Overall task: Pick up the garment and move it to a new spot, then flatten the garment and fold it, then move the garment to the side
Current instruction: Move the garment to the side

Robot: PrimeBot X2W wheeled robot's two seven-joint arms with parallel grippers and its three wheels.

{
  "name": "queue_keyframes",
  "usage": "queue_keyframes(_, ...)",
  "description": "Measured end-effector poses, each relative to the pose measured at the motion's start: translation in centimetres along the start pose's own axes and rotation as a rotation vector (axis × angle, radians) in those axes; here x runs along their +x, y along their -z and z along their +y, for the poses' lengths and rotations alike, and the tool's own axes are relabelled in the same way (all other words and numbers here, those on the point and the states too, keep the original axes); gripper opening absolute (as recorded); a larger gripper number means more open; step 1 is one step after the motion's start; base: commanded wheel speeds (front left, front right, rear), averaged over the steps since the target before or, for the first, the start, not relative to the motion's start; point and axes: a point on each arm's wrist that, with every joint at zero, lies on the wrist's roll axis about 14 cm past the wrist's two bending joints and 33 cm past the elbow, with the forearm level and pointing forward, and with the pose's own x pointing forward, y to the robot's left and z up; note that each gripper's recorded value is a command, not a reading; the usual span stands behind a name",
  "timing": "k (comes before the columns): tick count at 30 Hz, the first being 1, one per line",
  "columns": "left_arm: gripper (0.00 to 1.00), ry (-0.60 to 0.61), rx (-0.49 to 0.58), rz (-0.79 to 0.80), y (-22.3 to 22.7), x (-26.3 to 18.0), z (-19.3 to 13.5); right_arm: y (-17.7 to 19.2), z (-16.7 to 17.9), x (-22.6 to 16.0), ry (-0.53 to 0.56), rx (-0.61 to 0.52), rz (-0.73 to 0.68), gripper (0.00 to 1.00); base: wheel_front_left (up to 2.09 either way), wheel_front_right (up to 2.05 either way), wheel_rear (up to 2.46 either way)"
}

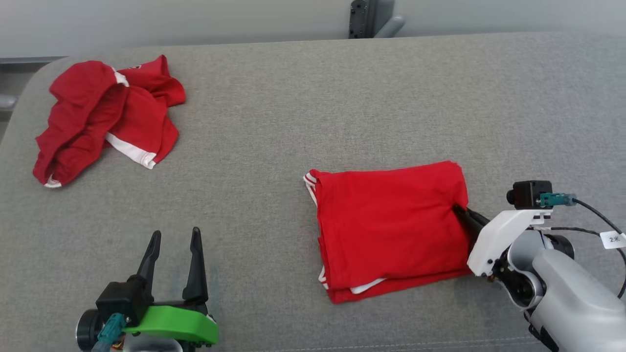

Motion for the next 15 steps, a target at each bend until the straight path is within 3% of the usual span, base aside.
queue_keyframes(15, 1.0, 0.28, 0.025, 0.034, 1.7, 5.6, -8.4, -5.5, -9.8, -5.5, 0.258, 0.011, -0.177, 0.0, 0.0, 0.0, 0.0)
